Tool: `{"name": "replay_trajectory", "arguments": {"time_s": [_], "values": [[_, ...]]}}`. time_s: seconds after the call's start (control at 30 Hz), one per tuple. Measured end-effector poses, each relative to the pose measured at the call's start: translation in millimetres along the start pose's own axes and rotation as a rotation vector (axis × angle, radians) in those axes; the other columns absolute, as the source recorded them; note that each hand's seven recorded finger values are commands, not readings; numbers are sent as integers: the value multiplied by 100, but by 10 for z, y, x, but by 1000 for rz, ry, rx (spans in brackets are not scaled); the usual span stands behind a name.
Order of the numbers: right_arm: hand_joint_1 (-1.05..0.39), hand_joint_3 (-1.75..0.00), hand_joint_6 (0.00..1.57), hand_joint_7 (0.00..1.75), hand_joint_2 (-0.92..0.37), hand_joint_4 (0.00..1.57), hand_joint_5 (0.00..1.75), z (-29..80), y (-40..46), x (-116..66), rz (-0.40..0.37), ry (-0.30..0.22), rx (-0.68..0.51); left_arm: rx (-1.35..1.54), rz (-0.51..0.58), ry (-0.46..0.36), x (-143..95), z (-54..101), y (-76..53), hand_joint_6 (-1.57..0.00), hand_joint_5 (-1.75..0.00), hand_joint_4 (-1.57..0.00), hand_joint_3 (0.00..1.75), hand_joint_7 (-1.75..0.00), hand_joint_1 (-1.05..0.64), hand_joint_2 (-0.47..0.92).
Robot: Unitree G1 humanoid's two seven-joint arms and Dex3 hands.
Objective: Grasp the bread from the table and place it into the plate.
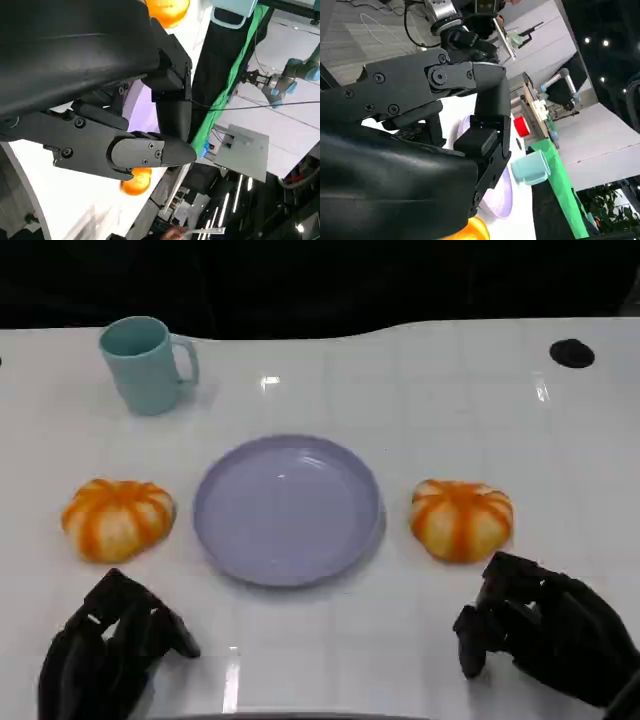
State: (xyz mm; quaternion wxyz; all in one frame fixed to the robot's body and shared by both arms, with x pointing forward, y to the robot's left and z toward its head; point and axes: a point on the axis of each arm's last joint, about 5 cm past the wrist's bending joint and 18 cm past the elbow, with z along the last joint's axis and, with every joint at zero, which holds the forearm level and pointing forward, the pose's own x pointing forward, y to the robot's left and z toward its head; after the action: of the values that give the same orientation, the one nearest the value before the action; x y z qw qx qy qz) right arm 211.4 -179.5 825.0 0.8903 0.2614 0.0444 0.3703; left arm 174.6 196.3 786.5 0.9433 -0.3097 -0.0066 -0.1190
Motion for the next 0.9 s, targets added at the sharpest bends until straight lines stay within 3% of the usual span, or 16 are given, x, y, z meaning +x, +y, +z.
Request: {"name": "replay_trajectory", "arguments": {"time_s": [0.6,0.9], "values": [[-47,-36,68,121,-92,72,158,17,15,4,-1,-4,-26,3,2,-1,-8,5,-10,-48,-175,-63,30,-155,-59,92],[-46,-28,64,107,-92,61,156,41,17,8,5,-6,-33,2,0,-6,1,1,-22,-46,-175,-62,32,-157,-59,92]]}}
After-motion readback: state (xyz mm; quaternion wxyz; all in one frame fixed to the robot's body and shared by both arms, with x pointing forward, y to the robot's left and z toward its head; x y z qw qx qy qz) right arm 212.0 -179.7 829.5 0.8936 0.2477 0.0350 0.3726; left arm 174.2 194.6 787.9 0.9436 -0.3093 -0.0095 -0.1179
